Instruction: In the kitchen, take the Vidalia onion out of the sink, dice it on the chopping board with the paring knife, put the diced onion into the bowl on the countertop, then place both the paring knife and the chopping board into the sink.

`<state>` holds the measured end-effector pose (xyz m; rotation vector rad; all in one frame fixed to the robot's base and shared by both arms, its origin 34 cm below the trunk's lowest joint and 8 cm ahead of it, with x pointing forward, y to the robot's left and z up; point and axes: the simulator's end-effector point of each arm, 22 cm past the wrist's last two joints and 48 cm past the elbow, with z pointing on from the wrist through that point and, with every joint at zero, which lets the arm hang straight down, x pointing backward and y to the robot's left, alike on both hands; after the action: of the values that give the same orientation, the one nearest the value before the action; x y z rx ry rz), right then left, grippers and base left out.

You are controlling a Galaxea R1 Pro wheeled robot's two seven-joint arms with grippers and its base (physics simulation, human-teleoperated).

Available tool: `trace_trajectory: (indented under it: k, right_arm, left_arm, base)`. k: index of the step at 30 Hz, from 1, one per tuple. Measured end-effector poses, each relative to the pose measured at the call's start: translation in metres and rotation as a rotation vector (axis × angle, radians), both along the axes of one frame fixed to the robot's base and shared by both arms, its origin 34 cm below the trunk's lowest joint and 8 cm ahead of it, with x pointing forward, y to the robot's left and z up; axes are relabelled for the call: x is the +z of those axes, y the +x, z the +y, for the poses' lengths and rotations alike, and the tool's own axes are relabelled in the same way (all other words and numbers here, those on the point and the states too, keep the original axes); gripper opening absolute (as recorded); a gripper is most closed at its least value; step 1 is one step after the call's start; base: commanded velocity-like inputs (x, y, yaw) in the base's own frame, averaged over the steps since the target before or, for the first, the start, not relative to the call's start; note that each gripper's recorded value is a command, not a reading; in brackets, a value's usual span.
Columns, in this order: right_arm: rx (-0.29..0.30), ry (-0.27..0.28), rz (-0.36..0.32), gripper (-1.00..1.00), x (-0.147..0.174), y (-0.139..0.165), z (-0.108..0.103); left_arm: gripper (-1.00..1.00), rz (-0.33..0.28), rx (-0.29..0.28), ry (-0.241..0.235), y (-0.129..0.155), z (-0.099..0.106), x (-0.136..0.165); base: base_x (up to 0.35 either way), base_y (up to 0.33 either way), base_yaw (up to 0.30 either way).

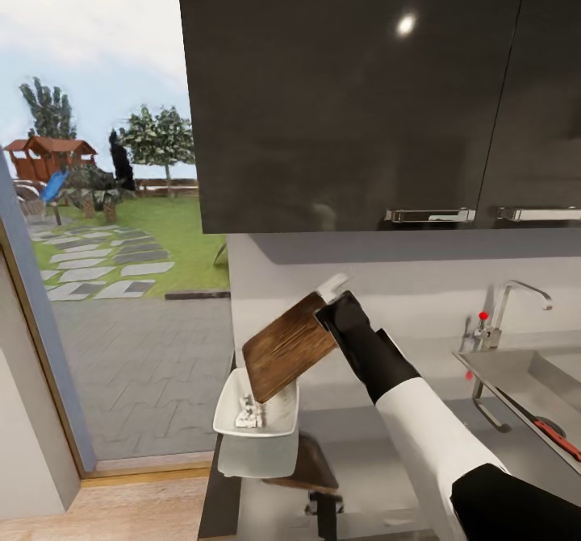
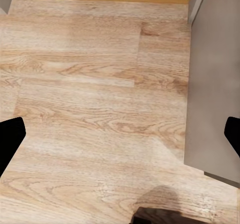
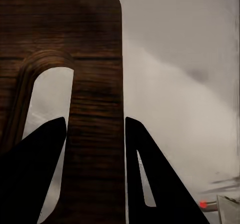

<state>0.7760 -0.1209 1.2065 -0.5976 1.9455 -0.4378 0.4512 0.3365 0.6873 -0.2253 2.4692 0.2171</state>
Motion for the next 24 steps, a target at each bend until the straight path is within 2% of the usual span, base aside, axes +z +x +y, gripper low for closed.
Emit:
trace_trajectory:
  k: [2,4,5,8,12,16,19,24]
  right_arm:
    - [-0.002,0.034,-0.026,-1.0,0.014,0.0,-0.002]
    - [-0.021,0.122,-0.067,-1.0,0.039,0.001,-0.014]
    - [-0.025,0.174,-0.068,-1.0,0.043,0.001,-0.02]
    - [0.0,0.333,-0.035,-1.0,0.047,0.0,-0.028]
    - [0.057,0.437,0.011,-1.0,0.043,-0.004,-0.023]
    - [0.086,0.464,0.022,-1.0,0.043,-0.006,-0.018]
    - [0.09,0.453,0.006,-1.0,0.044,-0.003,-0.024]
    - [0.12,0.452,-0.009,-1.0,0.044,0.0,-0.022]
  left_arm:
    - [1.0,0.0,0.0,0.0,0.0,0.0,0.0]
    - [1.0,0.0,0.0,0.0,0.0,0.0,0.0]
    - [1.0,0.0,0.0,0.0,0.0,0.0,0.0]
    - [1.0,0.001,0.0,0.0,0.0,0.0,0.0]
    - [1.0,0.002,0.001,0.001,-0.001,0.001,0.0]
    - [1.0,0.003,0.005,0.007,-0.001,0.005,0.0]
    - [1.0,0.005,0.005,0.007,-0.002,0.005,-0.001]
    - [1.0,0.006,0.006,0.006,-0.002,0.005,-0.001]
  base:
    - [0.0,0.0,0.0]
    - [0.0,0.0,0.0]
    - [0.0,0.0,0.0]
    - [0.0,0.0,0.0]
    - [0.0,0.0,0.0]
    - [-0.063,0.0,0.0]
    - [-0.227,0.0,0.0]
    - [-0.311,0.0,0.0]
